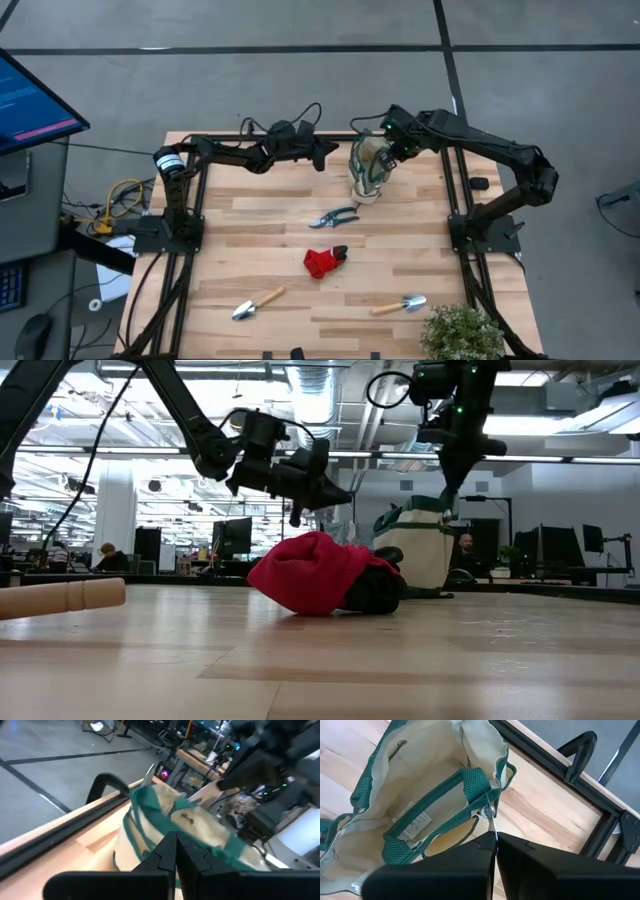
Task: Pick & Place Garden tools in Gardening bag
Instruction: Put the trowel into the side pocket of the gardening bag
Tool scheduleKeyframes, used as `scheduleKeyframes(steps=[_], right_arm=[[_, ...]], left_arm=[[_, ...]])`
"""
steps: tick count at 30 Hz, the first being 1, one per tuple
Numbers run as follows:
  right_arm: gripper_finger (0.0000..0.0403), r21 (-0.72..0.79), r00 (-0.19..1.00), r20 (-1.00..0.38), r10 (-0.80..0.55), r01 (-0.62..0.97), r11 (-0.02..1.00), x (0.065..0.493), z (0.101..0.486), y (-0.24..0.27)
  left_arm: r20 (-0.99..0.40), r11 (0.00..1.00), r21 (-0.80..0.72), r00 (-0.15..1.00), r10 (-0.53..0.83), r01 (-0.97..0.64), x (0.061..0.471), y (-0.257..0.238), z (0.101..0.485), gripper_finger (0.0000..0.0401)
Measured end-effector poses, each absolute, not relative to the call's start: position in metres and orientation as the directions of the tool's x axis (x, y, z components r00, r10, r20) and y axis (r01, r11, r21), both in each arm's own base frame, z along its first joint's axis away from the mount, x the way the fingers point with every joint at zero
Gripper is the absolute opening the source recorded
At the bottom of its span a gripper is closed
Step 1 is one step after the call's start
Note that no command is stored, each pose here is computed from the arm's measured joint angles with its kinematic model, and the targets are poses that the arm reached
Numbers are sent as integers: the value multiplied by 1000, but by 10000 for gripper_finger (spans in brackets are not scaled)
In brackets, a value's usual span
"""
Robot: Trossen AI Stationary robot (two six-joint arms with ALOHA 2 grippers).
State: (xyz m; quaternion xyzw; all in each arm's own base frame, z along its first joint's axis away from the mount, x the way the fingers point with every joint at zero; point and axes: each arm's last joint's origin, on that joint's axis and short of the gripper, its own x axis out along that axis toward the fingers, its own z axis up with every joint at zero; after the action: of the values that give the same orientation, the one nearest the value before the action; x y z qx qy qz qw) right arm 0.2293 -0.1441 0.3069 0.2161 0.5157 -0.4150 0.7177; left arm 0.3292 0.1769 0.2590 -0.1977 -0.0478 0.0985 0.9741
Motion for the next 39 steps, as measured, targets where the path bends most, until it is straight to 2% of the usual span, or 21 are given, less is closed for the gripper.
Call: scheduleKeyframes(steps=[7,15,18,23,33,39], right_arm=[[55,-98,129,-917,-378,845,526,227,307,-150],[93,-5,221,-906,-362,848,531,230,309,-157],[83,0,217,-909,-355,853,522,230,309,-157],[11,8,214,-910,-356,867,499,230,309,-156],[5,48,214,-910,-355,905,423,230,309,-156],[14,50,220,-909,-354,901,431,231,309,-154]], left_arm=[[46,906,-362,967,252,-219,304,183,286,4],[33,919,-296,959,281,-259,276,177,317,4],[25,919,-293,958,285,-265,269,174,323,4],[38,925,-272,958,285,-264,264,170,330,4],[34,925,-273,958,285,-265,264,170,330,4],[14,921,-280,958,286,-271,264,170,328,5]])
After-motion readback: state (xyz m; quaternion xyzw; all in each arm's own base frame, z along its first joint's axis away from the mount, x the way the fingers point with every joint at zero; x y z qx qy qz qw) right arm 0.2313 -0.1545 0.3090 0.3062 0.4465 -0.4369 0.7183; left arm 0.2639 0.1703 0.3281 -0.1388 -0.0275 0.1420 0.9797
